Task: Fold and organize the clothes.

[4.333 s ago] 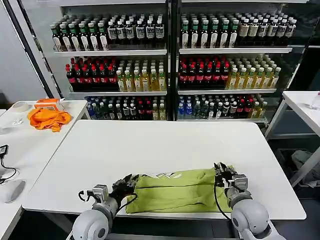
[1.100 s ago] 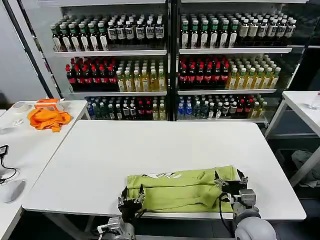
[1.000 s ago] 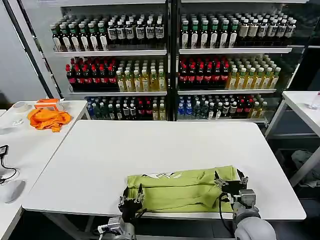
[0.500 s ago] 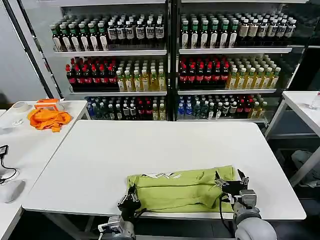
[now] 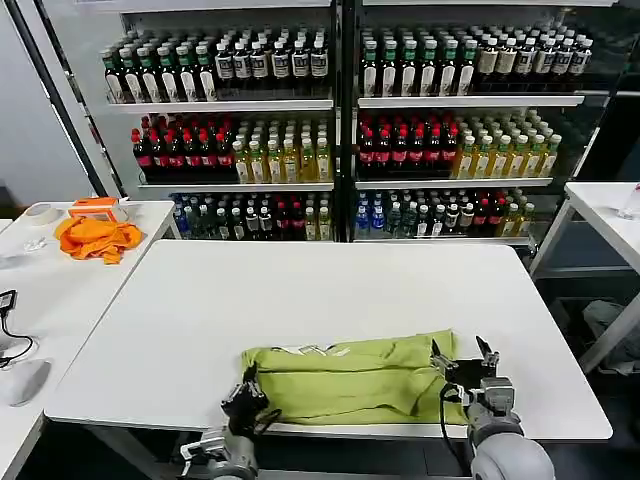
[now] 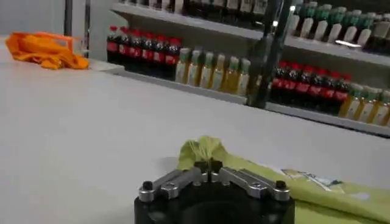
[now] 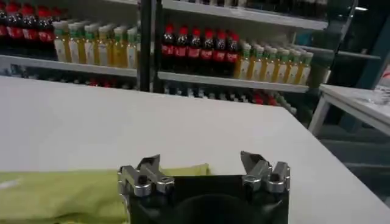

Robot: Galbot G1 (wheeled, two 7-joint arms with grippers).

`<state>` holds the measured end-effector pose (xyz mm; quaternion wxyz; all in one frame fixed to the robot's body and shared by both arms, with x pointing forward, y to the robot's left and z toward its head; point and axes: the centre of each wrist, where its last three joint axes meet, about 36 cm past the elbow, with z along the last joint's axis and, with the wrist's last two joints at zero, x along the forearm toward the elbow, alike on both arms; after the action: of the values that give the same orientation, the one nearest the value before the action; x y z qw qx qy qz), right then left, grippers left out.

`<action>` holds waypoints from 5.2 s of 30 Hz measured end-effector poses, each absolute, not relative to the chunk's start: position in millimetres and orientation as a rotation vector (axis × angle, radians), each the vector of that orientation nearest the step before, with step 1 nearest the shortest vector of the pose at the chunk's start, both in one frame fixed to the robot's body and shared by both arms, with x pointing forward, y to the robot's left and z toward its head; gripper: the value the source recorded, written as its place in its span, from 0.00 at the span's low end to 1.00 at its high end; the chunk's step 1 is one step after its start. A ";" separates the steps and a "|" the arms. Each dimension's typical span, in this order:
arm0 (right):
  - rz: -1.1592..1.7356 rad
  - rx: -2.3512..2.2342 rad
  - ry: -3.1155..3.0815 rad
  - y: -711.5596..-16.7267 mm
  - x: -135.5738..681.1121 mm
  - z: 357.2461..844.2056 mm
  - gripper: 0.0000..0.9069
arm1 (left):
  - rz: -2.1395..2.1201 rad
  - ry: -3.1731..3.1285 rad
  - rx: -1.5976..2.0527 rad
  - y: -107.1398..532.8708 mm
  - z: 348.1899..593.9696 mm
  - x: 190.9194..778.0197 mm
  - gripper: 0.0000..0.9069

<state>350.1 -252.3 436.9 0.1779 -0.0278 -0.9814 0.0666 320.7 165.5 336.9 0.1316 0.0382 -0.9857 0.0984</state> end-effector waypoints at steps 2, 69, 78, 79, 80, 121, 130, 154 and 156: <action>0.188 -0.079 -2.778 -252.5 351.1 437.5 1.00 | 0.271 -2.865 0.127 175.8 337.9 323.8 0.02; 0.181 -0.041 -2.773 -245.3 347.8 438.2 1.00 | 0.029 -2.747 0.399 268.5 329.3 341.9 0.02; 0.182 -0.039 -2.772 -245.2 348.4 437.8 1.00 | 0.049 -2.743 0.424 276.3 325.9 349.3 0.02; 0.182 -0.039 -2.772 -245.3 348.5 437.5 1.00 | 0.051 -2.744 0.427 277.4 326.3 350.3 0.02; 0.182 -0.040 -2.771 -245.3 348.6 437.3 1.00 | 0.053 -2.745 0.430 278.6 326.8 351.1 0.02; 0.180 -0.065 -2.765 -249.9 345.3 431.7 1.00 | 0.542 -2.783 0.031 287.2 440.0 371.9 0.02; 0.177 -0.064 -2.762 -247.6 343.8 428.6 1.00 | 0.649 -2.724 -0.137 235.1 435.3 376.9 0.02; 0.183 -0.063 -2.760 -248.8 347.8 425.6 1.00 | 0.512 -2.676 -0.429 146.0 406.6 379.3 1.00; 0.183 -0.060 -2.761 -248.3 348.6 425.6 1.00 | 0.505 -2.684 -0.440 145.9 408.9 377.4 1.00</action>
<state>348.6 -248.3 425.6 0.1860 -0.0213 -0.9802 0.0648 377.4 145.9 408.9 0.1865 -0.1564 -0.9532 0.1794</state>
